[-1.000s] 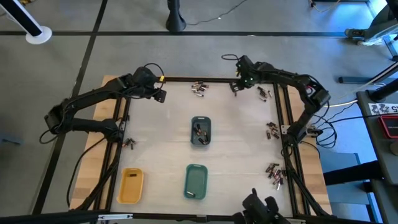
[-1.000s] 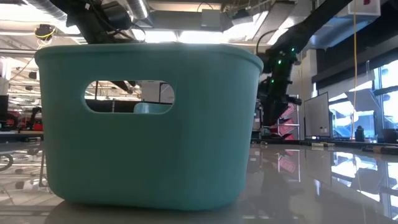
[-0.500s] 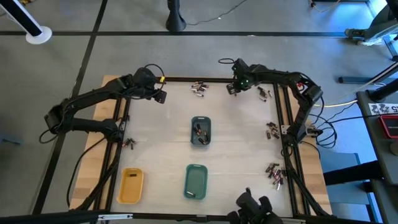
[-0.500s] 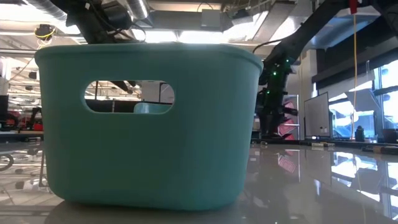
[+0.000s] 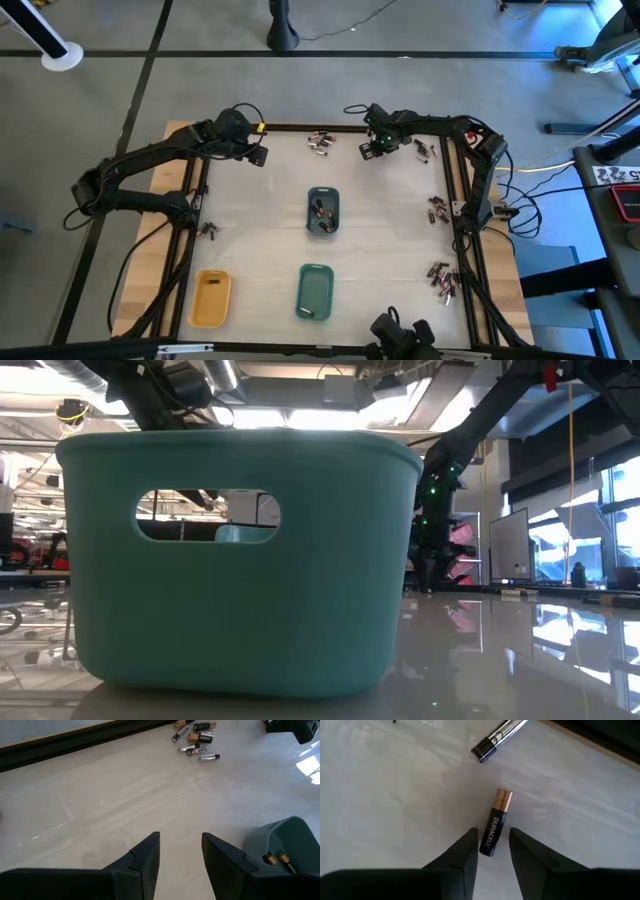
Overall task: Sort batteries
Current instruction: Put the small black battery into the yellow bin
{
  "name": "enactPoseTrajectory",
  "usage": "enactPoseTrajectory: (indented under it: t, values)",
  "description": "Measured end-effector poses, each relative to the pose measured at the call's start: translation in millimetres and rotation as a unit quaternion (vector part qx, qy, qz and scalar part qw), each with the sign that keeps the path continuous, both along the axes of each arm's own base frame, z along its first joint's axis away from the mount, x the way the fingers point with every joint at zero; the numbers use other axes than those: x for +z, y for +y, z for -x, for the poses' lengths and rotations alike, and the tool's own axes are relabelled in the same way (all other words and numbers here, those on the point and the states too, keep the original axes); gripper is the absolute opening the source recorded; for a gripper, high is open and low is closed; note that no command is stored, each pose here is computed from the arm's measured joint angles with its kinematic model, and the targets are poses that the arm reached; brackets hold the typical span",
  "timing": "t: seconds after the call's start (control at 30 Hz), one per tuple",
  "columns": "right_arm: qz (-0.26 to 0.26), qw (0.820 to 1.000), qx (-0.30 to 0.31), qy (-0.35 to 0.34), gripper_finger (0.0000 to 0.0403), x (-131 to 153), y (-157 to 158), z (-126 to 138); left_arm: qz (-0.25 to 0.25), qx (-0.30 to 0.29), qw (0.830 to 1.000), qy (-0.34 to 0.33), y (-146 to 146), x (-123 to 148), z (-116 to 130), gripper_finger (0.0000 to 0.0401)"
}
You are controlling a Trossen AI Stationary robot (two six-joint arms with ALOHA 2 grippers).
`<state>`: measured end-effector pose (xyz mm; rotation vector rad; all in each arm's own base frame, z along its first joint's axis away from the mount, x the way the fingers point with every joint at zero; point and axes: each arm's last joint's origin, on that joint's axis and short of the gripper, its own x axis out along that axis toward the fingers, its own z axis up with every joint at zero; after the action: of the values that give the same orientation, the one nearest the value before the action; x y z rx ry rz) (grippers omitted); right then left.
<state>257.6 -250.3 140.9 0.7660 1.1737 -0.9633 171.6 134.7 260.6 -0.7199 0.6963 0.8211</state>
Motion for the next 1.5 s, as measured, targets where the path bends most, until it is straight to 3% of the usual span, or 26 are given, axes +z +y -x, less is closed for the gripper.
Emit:
enactPoseTrajectory:
  t: [0.3, 0.7, 0.8, 1.27, 1.4, 1.5]
  values:
    - [-0.003, 1.0, 0.025, 0.011, 0.0016, -6, 0, 0, 0.007, -0.002, 1.0, 0.012, -1, -2, 2, 0.0136]
    - [-0.016, 0.999, 0.047, -0.009, 0.0015, 5, 10, -3, -0.001, -0.012, 1.0, -0.002, -6, 4, 4, 0.0136]
    - [-0.035, 0.998, 0.055, -0.012, 0.0015, 17, 23, -3, -0.01, -0.018, 1.0, -0.013, -11, 10, 6, 0.0136]
    - [0.021, 0.985, 0.127, -0.118, 0.0015, 101, 111, -28, -0.042, -0.105, 0.993, -0.035, -45, 26, 7, 0.0136]
    - [0.022, 0.969, 0.171, -0.175, 0.0016, 115, 142, -43, -0.064, -0.157, 0.984, -0.047, -56, 29, -2, 0.0136]
    - [0.018, 0.942, 0.223, -0.249, 0.0016, 123, 166, -61, -0.102, -0.213, 0.969, -0.067, -67, 34, -11, 0.0136]
